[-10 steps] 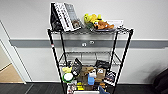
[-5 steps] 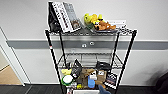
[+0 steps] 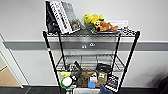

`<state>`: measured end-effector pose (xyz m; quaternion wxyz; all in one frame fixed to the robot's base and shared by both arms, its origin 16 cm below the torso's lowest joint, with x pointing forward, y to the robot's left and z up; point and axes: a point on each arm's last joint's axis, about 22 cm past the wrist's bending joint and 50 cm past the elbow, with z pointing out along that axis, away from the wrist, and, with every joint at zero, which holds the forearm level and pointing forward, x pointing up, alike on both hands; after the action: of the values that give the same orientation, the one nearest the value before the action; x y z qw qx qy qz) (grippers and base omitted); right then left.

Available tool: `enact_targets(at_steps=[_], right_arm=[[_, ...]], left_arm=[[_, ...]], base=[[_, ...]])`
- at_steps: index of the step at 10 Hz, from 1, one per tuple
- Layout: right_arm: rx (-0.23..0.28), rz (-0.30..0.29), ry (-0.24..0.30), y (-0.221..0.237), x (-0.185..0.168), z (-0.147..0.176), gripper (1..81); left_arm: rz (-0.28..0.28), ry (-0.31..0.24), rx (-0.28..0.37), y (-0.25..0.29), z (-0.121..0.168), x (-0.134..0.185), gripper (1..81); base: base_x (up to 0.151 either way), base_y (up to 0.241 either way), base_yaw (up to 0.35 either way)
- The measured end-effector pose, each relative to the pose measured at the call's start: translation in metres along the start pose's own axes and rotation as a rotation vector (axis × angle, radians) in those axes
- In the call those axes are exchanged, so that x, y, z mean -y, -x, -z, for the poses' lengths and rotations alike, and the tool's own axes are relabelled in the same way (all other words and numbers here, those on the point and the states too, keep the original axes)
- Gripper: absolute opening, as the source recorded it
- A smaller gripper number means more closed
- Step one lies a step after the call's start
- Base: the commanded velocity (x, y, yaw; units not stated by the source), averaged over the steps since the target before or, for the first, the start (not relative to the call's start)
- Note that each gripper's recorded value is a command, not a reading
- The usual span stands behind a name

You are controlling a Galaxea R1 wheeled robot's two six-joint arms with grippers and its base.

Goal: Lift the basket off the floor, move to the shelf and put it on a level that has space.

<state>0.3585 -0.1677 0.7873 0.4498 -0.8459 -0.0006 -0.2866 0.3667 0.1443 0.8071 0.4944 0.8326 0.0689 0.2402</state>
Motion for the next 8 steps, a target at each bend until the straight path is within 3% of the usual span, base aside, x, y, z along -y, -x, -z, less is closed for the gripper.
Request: enact_targets(at_steps=[8], right_arm=[[-0.044, 0.01, -0.074, -0.017, 0.041, 0.026, 1.0]], left_arm=[[0.0, 0.07, -0.005, 0.003, 0.018, -0.039, 1.0]], base=[[0.094, 0.0, 0.0]])
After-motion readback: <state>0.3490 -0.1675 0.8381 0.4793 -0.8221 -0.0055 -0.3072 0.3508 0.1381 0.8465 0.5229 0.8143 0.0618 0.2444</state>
